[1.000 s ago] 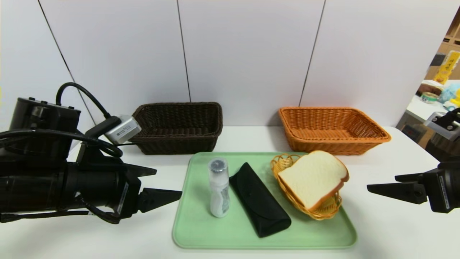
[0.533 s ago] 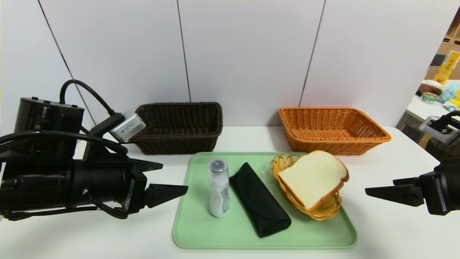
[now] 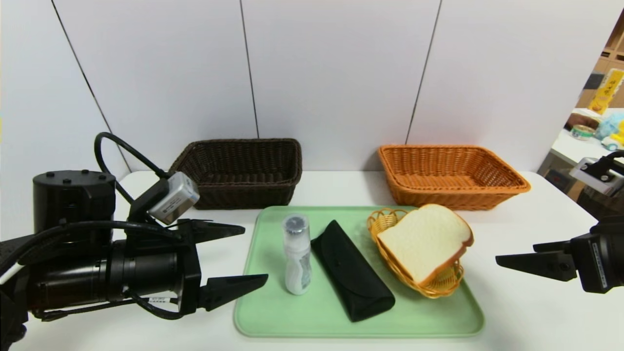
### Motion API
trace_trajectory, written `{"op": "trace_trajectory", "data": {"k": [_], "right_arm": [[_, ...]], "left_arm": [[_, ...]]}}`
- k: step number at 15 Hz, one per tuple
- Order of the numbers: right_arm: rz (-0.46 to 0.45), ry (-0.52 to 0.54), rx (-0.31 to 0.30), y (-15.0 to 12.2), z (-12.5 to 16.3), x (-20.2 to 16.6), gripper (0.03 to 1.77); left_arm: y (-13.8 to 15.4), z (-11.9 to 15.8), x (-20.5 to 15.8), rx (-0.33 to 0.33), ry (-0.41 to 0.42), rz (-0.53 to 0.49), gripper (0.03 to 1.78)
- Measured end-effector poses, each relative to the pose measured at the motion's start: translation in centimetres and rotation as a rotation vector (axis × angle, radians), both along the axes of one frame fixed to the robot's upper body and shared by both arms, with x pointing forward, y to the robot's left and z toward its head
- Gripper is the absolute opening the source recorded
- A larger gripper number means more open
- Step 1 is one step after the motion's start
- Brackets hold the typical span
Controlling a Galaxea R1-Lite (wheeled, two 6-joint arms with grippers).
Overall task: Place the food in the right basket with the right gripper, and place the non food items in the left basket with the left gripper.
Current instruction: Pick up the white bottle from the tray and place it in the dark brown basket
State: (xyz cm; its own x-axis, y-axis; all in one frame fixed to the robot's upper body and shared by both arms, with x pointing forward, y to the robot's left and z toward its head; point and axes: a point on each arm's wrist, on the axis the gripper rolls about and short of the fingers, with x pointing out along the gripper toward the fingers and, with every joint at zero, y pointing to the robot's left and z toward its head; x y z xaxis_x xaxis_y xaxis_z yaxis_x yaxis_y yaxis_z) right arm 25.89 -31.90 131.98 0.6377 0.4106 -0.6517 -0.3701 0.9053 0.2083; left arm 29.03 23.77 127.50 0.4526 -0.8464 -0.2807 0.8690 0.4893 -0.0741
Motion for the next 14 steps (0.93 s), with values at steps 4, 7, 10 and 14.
{"op": "trace_trajectory", "data": {"k": [4, 7, 10, 14], "right_arm": [[-0.001, -0.001, 0.0, 0.0, 0.0, -0.2, 1.7], [-0.004, -0.001, -0.002, -0.1, -0.2, -0.4, 1.7], [-0.006, -0.002, -0.003, -0.1, -0.2, -0.6, 1.7], [-0.006, -0.003, -0.002, -0.1, -0.2, -0.7, 1.71]], "left_arm": [[-0.7, -1.6, 1.6, -0.042, -0.061, -0.05, 1.69], [-1.7, -2.5, 3.0, -0.071, -0.109, -0.074, 1.69], [-3.4, -3.5, 3.6, -0.079, -0.111, -0.125, 1.69], [-5.2, -4.4, 4.4, -0.097, -0.148, -0.168, 1.69]]}}
